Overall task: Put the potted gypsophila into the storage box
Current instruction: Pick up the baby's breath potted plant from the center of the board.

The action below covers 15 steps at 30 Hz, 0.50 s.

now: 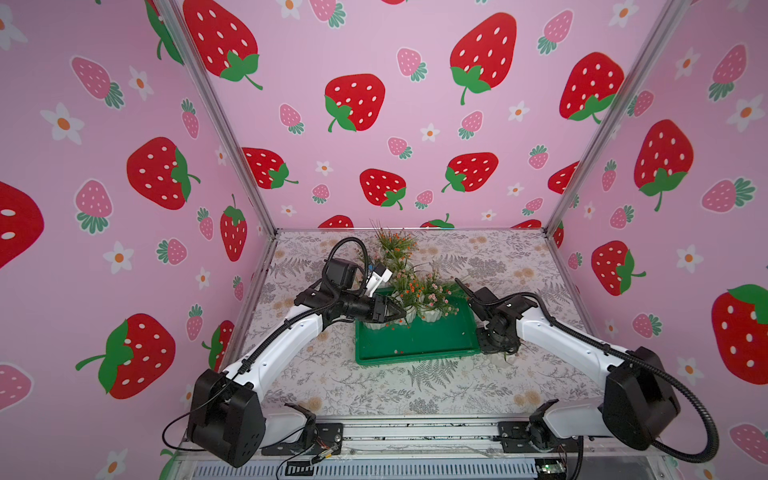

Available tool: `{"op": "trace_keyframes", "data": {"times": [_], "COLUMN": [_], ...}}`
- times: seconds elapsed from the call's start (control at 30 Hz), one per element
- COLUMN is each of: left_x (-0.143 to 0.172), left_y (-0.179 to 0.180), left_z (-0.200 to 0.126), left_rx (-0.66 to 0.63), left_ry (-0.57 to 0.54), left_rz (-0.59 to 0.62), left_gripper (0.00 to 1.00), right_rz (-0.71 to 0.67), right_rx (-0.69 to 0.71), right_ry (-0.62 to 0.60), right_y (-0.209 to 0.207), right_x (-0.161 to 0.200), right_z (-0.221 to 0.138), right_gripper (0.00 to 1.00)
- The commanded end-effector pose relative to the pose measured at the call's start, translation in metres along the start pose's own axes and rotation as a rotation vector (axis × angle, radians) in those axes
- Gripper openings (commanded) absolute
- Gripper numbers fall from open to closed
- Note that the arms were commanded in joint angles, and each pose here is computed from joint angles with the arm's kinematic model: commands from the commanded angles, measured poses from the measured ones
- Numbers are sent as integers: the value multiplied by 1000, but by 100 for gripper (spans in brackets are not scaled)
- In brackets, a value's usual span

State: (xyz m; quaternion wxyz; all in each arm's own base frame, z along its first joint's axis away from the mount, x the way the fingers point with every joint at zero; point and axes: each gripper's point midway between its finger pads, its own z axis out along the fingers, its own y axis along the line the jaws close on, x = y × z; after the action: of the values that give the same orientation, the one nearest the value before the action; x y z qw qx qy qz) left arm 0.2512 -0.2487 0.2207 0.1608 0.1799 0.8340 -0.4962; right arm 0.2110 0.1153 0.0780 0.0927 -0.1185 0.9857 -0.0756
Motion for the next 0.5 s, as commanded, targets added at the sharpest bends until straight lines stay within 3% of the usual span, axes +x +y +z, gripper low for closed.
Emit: {"op": "trace_keyframes", "data": {"times": [0.0, 0.47], "left_x": [-11, -23], "left_y": [-10, -6], "left_z": [-10, -25], "left_rx": [-6, -14], "left_ry": [-35, -109], "left_rz": [44, 29], "left_gripper": [43, 43], "right_rz": [6, 5], "right_rx": [18, 56], "right_ry": [10, -71], "right_y": [-5, -23], "right_x": [6, -5], "right_z": [6, -34], "right_gripper": [2, 0]}}
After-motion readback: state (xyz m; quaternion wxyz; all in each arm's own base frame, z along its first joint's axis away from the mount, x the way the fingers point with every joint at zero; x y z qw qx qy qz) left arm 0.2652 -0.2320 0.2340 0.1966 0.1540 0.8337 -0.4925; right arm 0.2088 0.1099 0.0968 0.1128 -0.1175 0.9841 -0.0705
